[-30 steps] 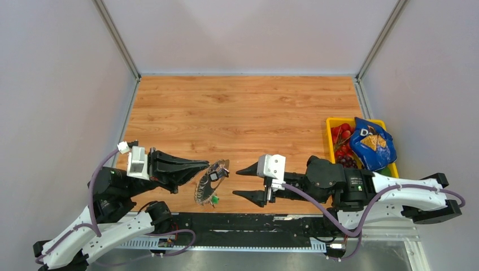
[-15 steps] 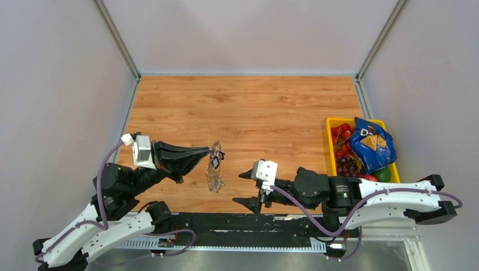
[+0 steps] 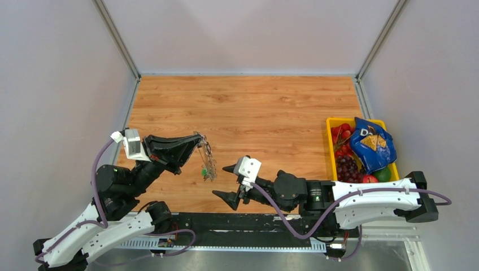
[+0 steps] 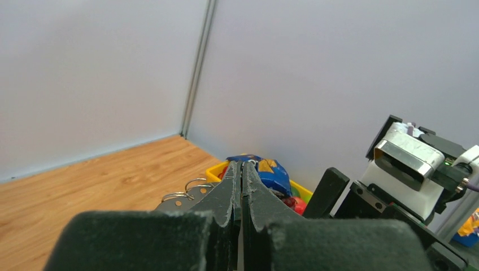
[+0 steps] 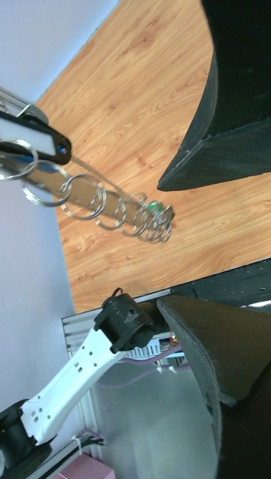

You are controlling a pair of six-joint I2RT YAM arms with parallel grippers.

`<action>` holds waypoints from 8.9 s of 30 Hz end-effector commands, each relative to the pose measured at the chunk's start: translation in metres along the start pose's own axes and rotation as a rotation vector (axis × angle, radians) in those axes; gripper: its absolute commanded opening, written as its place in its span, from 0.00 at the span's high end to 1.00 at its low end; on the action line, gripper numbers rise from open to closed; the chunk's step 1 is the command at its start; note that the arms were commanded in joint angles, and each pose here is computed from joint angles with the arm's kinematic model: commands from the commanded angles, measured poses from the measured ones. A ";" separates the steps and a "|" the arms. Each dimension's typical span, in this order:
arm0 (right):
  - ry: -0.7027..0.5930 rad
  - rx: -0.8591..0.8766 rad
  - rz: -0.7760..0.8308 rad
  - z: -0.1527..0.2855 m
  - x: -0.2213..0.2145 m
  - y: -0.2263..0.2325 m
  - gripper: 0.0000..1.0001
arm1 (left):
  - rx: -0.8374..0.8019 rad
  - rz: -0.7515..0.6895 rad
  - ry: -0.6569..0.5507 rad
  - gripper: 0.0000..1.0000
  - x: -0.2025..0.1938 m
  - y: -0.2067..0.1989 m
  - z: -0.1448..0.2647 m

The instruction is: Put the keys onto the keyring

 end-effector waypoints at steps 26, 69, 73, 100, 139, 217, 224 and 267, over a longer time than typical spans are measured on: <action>-0.228 -0.420 0.047 -0.053 0.033 -0.053 0.27 | -0.012 0.100 -0.080 1.00 0.015 -0.006 0.003; -0.127 0.111 0.153 0.055 0.020 -0.020 0.25 | -0.198 0.031 -0.002 1.00 0.032 -0.041 0.013; -0.139 0.136 0.181 0.064 0.029 -0.020 0.24 | -0.282 0.010 0.092 1.00 0.023 -0.054 0.012; -0.153 0.228 0.271 0.070 0.041 -0.012 0.17 | -0.649 0.038 0.295 1.00 -0.006 -0.098 0.022; -0.190 0.494 0.250 0.024 0.032 0.039 0.20 | -0.891 0.015 0.224 1.00 0.021 -0.129 0.039; 0.369 0.427 0.047 0.046 0.012 0.016 1.00 | -0.556 0.008 0.766 0.36 -0.097 -0.060 0.056; 0.374 0.411 0.049 0.045 0.012 0.014 1.00 | -0.545 0.010 0.800 0.56 -0.106 -0.056 0.056; 0.018 0.272 0.019 0.078 0.051 -0.013 0.34 | -0.497 -0.042 0.303 1.00 -0.041 -0.062 0.048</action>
Point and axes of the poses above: each gripper's point midway between its finger pads, its own z axis back along the fingers, its own y axis along the line the jaws close on, x = y × z, the point moved 3 cm from there along z, back along the fingers, and after that the axes turned 4 degrees about z, right-handed, at the moved point
